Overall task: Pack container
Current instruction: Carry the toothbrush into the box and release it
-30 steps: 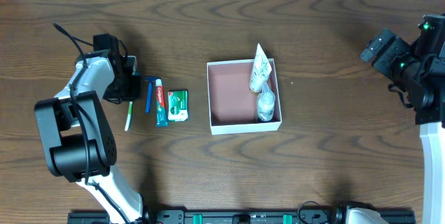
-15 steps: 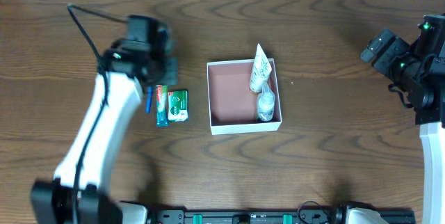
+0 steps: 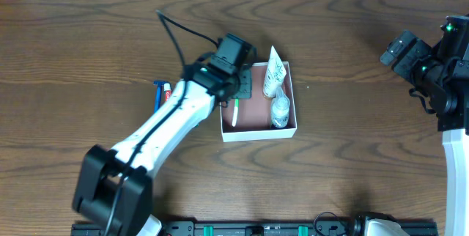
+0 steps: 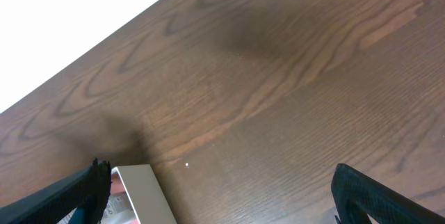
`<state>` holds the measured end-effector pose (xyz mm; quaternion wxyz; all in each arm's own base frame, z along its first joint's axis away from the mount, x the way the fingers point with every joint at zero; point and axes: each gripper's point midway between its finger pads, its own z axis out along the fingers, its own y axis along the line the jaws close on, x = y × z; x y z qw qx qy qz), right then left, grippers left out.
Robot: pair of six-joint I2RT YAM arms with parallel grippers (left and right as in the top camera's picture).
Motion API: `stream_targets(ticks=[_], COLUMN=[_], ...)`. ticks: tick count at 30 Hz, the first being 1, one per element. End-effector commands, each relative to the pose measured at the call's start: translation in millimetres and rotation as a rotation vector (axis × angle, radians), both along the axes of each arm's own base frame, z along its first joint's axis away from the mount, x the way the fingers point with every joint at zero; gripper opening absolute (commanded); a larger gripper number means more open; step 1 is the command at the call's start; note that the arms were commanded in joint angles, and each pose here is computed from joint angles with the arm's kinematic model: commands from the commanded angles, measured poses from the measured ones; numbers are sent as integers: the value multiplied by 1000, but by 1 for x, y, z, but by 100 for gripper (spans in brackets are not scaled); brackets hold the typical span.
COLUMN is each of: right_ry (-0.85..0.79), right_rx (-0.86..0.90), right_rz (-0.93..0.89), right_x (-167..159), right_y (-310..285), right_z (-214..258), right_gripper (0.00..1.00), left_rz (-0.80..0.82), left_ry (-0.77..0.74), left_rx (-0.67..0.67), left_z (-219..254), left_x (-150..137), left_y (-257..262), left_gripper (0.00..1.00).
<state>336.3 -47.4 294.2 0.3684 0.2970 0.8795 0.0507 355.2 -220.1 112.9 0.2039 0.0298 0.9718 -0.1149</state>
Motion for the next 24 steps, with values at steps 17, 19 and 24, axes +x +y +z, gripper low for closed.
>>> stream_targets(ticks=[17, 19, 24], right_ry=[-11, -11, -11], right_rx=[8, 9, 9], right_rz=[-14, -15, -15], right_x=[1, 1, 1], right_y=[-2, -2, -2], right_z=[4, 4, 4], right_gripper=[99, 99, 99], left_rz=[78, 81, 81], left_ry=[126, 126, 96], left_rx=[134, 132, 107], left_z=[-31, -31, -27], left_x=[-35, -35, -28], left_y=[6, 6, 1], left_gripper=[7, 13, 28])
